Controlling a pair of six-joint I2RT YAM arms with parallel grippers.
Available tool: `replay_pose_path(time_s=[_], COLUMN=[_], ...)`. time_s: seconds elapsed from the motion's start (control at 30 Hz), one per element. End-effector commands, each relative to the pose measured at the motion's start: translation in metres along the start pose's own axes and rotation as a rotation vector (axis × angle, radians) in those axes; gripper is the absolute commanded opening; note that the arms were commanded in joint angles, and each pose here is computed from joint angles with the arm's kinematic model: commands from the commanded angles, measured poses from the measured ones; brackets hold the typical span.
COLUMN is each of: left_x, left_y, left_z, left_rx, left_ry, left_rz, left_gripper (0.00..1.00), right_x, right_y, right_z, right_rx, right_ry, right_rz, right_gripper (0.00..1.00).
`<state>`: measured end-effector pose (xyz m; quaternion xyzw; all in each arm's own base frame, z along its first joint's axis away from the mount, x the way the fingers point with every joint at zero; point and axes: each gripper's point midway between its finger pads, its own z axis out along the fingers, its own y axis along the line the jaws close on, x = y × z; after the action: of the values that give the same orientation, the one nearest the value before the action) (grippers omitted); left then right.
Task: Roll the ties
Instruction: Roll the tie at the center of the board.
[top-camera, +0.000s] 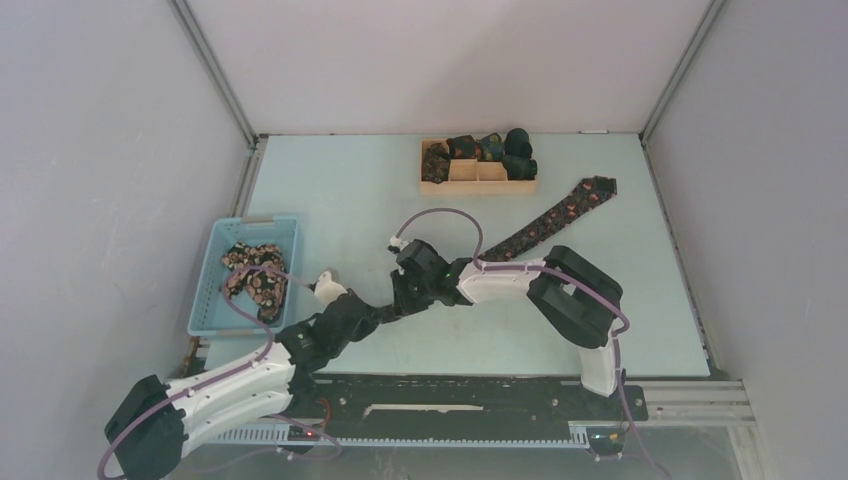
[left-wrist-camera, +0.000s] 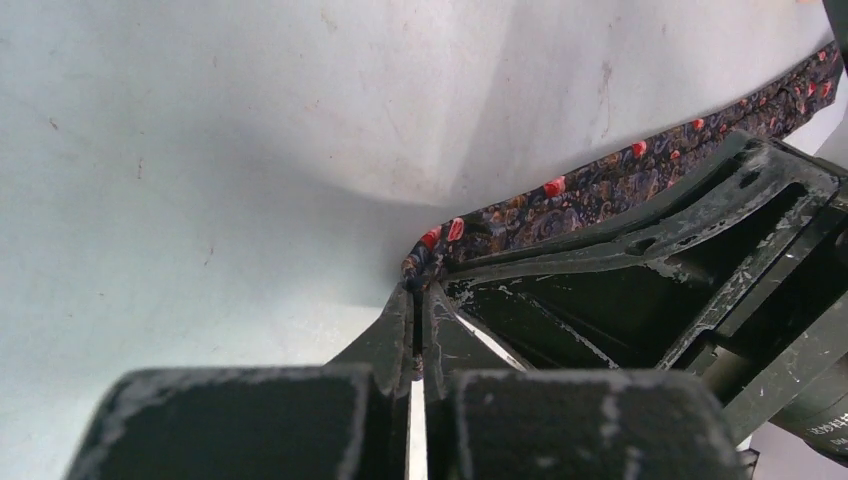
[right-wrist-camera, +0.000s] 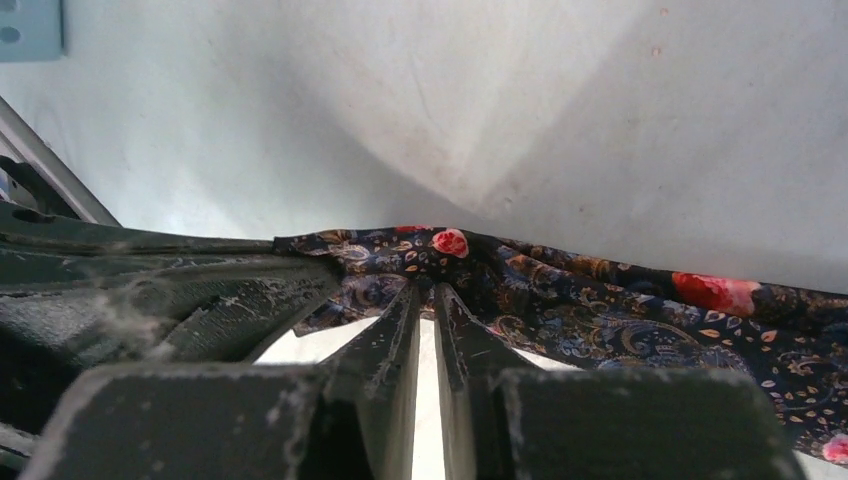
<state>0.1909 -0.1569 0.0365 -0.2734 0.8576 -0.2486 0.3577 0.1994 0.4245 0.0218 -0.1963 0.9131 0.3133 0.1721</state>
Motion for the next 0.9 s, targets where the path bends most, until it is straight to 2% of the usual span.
replay_pose_path(time_s=[0.0,0.5,0.87], left_x=[-0.017,-0.023,-0.025], left_y=[-0.019,-0.036,-0.040], left_z=[-0.006,-0.013,-0.013], left_rx=[0.034,0.054,0.049], left_ry=[-0.047,-0.042,-0.042], left_rz=[0.001,0.012,0.027], left_gripper=[0.00,0.00,0.00], right_x=[0.001,-0.016,-0.009], right_y=[0.003,0.014,0.025], right_z=[0.008,-0.004,0.010], right_rx=[0.002,-0.007,-0.086], right_ry=[0.005,-0.026,0.007], right_rz=[-0.012,-0.051,-0.047], right_gripper=[0.14,0.14,0.14])
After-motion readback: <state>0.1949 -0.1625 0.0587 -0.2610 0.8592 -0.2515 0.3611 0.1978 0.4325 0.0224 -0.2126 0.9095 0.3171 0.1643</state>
